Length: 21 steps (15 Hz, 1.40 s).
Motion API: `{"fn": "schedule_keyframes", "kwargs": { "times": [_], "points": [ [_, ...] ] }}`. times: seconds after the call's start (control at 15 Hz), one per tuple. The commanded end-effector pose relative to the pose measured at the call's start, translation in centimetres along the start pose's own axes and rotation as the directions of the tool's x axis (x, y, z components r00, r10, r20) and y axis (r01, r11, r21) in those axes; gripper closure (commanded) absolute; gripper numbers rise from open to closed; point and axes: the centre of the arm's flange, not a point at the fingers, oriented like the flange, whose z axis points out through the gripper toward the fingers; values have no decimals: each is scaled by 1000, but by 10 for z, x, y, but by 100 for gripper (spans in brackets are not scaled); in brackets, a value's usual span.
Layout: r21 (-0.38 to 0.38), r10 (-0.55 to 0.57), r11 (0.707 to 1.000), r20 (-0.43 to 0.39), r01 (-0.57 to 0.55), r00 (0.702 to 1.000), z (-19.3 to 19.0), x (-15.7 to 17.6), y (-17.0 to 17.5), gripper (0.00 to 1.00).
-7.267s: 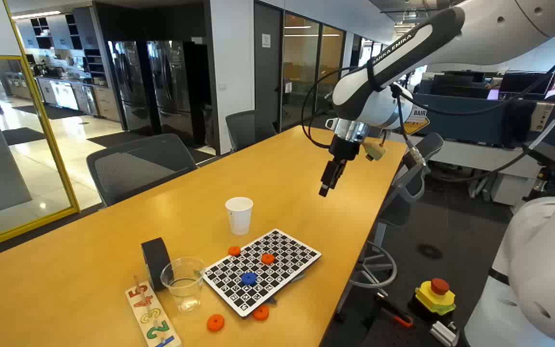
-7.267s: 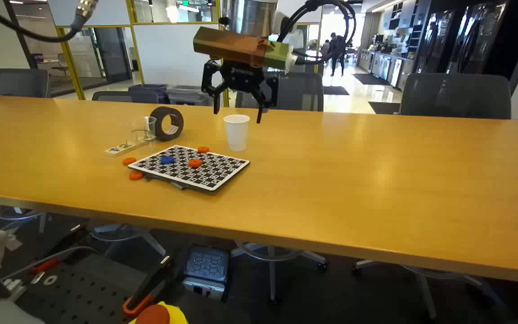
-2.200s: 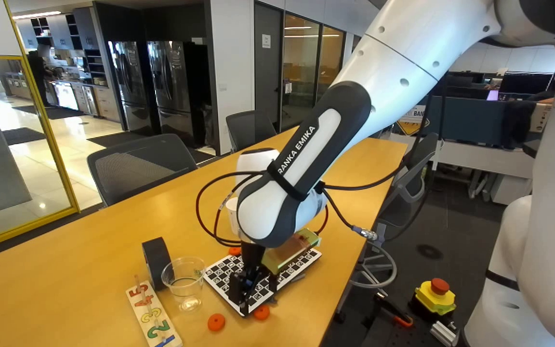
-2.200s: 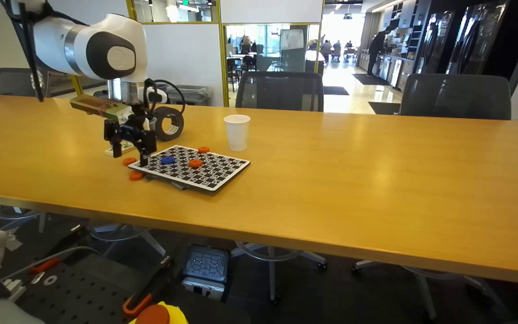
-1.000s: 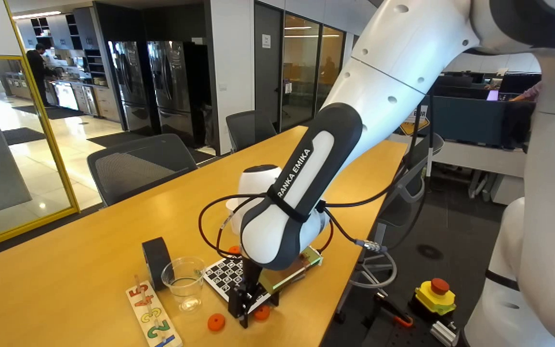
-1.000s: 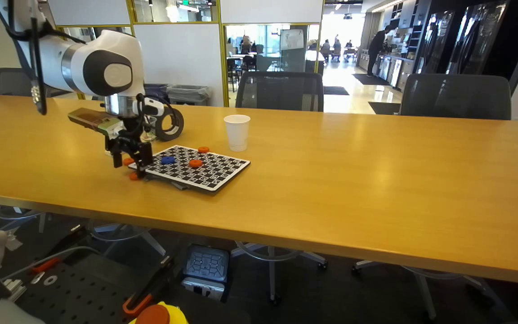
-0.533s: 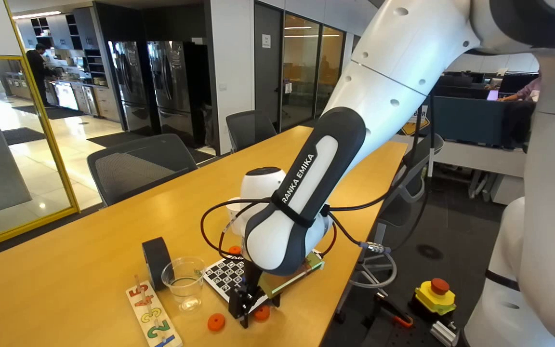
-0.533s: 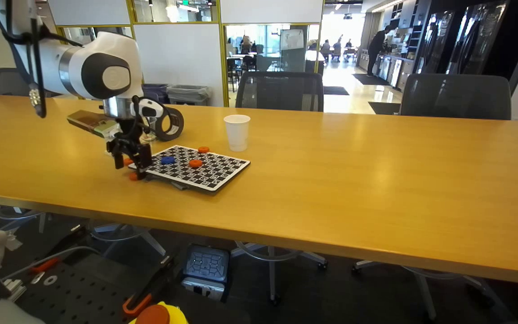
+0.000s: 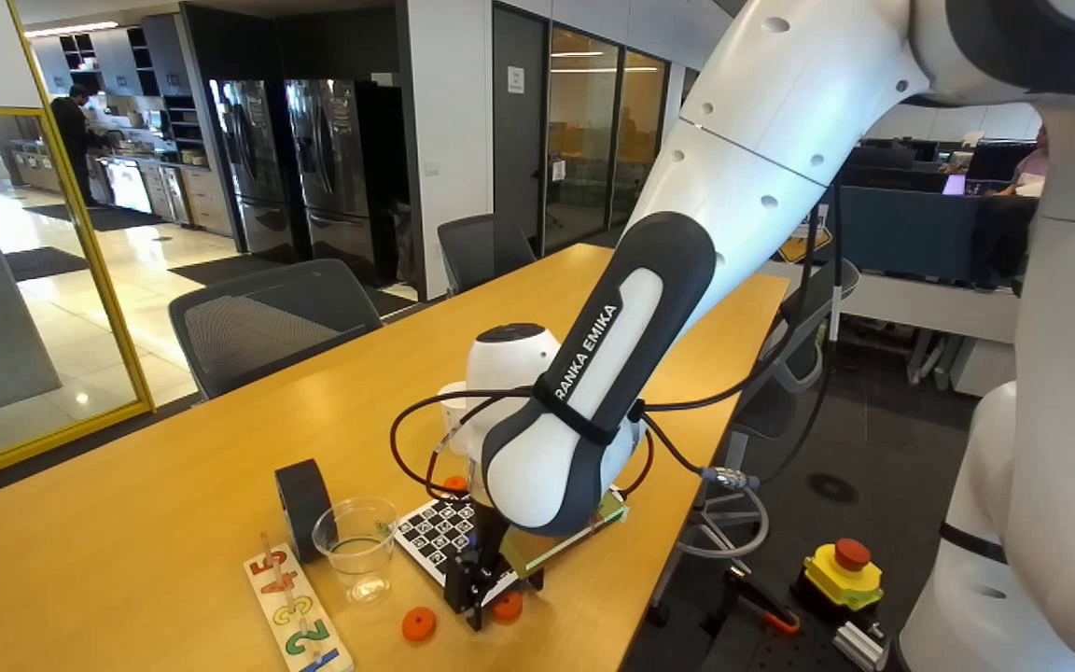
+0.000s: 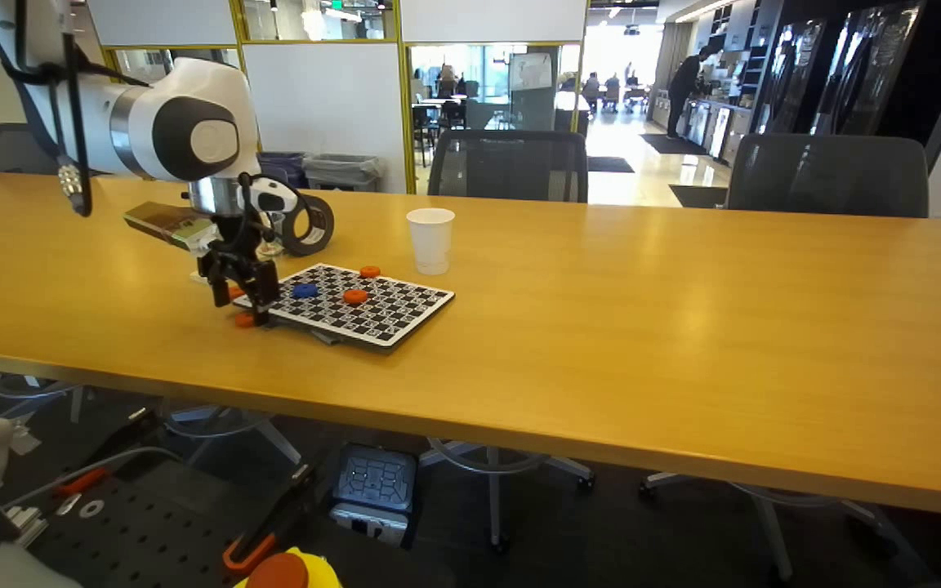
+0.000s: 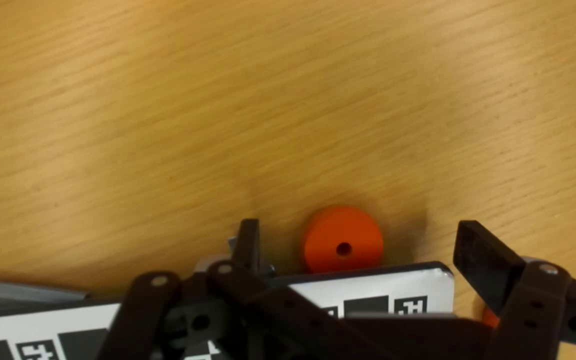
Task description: Put the orange rings in the white cup, then put the blue ring in the plastic clear cup.
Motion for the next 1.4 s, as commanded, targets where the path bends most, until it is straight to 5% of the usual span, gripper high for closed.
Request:
{"fn": "schedule_keyframes", "kwargs": {
  "times": [0.0, 0.2, 0.27, 0.8, 1.33],
  "points": [
    [-8, 8, 1000, -26, -8, 1000, 1, 2, -3, 0],
    [-7, 9, 1000, -25, -9, 1000, 2, 2, -3, 0],
    [-9, 6, 1000, -28, -6, 1000, 2, 2, -3, 22],
    [-13, 4, 1000, -30, -4, 1000, 2, 3, -2, 79],
    [-19, 35, 999, 26, -34, 999, -6, -13, 3, 77]
  ]
}}
